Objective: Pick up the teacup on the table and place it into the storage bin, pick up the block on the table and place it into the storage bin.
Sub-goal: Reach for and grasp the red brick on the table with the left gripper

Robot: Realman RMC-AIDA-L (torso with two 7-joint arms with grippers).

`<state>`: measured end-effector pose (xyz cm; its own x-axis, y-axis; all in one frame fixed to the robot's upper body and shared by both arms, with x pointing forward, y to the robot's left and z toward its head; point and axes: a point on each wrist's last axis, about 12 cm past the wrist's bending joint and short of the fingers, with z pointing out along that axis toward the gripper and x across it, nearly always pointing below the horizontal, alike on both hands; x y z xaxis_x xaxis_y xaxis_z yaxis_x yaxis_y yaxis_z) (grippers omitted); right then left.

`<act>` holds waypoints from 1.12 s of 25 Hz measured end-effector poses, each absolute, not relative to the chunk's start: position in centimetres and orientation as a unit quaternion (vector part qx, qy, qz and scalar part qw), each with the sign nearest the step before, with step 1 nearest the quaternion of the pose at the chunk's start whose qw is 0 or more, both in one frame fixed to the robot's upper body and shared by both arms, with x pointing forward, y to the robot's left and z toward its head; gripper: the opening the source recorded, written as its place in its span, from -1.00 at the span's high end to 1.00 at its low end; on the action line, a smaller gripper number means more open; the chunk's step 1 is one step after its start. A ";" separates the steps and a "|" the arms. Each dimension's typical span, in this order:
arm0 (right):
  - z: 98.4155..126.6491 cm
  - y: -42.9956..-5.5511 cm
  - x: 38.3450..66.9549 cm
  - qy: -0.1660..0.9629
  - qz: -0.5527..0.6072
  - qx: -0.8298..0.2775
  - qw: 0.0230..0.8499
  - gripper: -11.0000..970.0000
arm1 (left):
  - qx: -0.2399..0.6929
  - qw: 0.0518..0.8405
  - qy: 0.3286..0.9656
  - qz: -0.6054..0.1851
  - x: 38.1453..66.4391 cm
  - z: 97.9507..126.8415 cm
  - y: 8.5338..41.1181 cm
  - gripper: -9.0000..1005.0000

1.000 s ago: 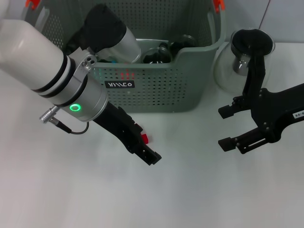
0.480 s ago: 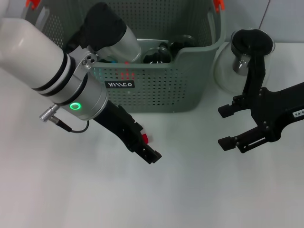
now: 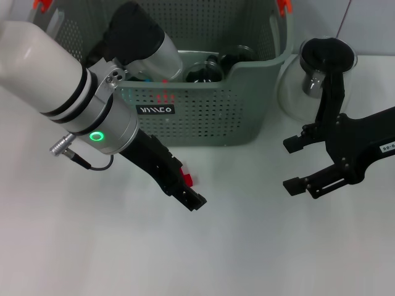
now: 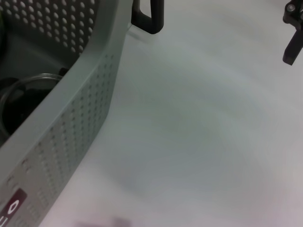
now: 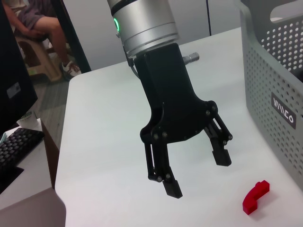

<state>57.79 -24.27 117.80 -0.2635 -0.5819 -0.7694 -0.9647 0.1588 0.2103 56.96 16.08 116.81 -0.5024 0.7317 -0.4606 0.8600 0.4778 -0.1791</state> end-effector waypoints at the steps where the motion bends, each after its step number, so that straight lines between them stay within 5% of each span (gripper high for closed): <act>1: 117.8 -24.3 57.8 0.712 0.354 -0.543 0.270 -0.91 | 0.472 0.163 0.844 -0.197 57.0 116.8 16.1 -0.82; 28: 117.7 -24.0 58.1 0.711 0.353 -0.542 0.275 -0.91 | 0.464 0.166 0.847 -0.198 57.5 116.2 16.0 -0.79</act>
